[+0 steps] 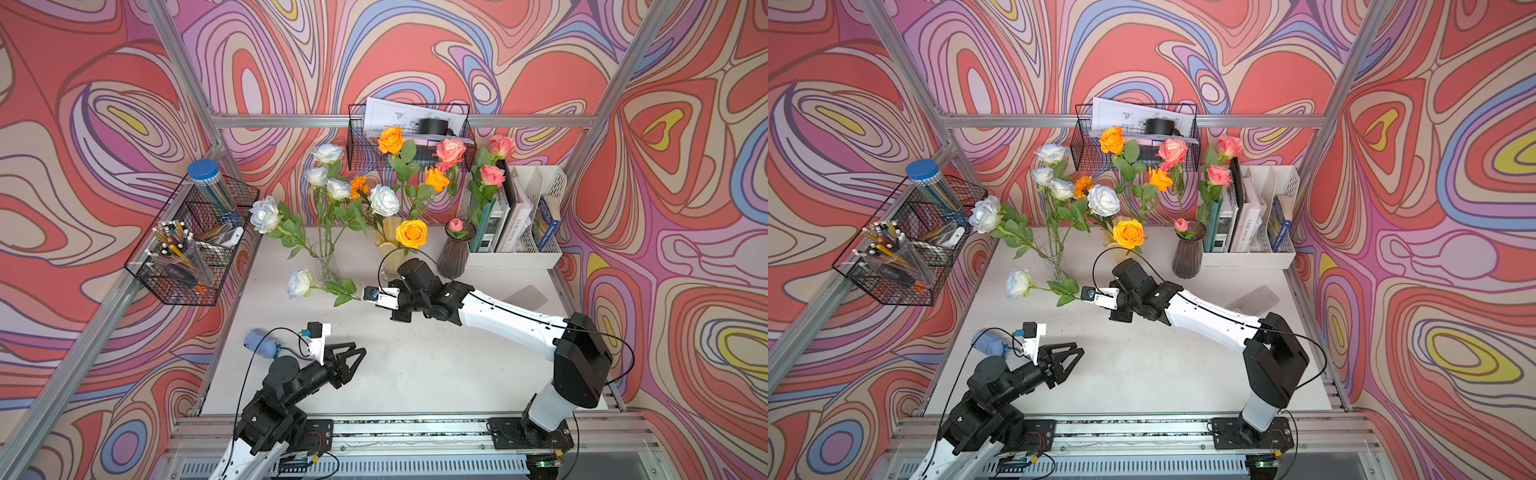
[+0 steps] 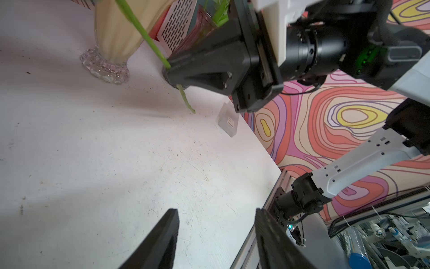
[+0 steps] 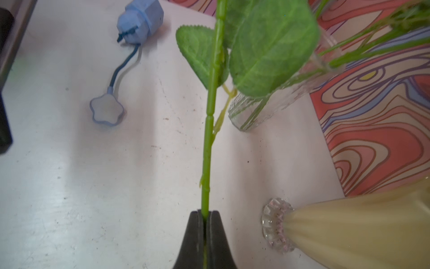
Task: Arrange the flowers in different vases according to their colors
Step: Pick up the flower at the center of the board, then insert the flower into the vase.
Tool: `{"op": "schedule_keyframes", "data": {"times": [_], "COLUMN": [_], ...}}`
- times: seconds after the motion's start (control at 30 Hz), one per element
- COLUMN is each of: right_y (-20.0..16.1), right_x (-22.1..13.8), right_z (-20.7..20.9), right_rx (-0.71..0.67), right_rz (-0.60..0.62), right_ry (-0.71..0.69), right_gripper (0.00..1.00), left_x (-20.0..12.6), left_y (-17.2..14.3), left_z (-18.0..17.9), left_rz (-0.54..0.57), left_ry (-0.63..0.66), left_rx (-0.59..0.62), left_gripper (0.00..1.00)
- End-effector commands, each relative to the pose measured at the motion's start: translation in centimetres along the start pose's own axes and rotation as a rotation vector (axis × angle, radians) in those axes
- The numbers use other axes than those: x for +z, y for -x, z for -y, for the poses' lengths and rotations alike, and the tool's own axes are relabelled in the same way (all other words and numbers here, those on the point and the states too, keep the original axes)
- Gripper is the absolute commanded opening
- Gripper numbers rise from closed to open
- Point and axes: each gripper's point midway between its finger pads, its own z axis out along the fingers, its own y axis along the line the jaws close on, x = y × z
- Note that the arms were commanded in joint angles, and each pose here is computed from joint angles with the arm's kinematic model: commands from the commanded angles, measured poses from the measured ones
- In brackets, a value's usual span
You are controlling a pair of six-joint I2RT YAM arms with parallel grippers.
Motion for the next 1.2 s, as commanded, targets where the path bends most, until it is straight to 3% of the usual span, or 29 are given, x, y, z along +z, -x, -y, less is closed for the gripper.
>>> {"op": "schedule_keyframes", "data": {"times": [0.0, 0.2, 0.3, 0.43, 0.57, 0.8, 1.17], "right_y": [5.1, 12.1, 16.7, 20.6, 23.1, 23.9, 21.8], "right_x": [-1.4, -3.1, -4.8, -4.0, -2.3, 0.6, 4.2], "right_z": [1.8, 5.2, 7.5, 9.6, 10.3, 11.7, 12.7], "right_rx": [0.009, 0.016, 0.026, 0.042, 0.035, 0.007, -0.022], "right_rz": [0.182, 0.417, 0.585, 0.743, 0.829, 0.933, 0.875], "right_ry": [-0.034, -0.092, -0.139, -0.158, -0.163, -0.254, -0.309], "right_gripper": [0.0, 0.0, 0.0, 0.0, 0.0, 0.0, 0.0], "left_x": [0.2, 0.6, 0.7, 0.7, 1.2, 1.3, 1.2], "left_y": [-0.5, -1.2, -1.5, -2.2, -2.6, -2.7, -2.7], "left_z": [0.6, -0.6, -2.4, -5.2, -6.0, -6.0, -6.0], "left_rz": [-0.025, -0.055, -0.066, -0.116, -0.15, -0.157, -0.155], "left_ry": [-0.039, 0.011, 0.107, 0.259, 0.291, 0.293, 0.293], "left_rx": [0.021, 0.031, 0.028, 0.014, 0.011, 0.023, 0.029], "left_gripper": [0.59, 0.59, 0.59, 0.59, 0.59, 0.59, 0.59]}}
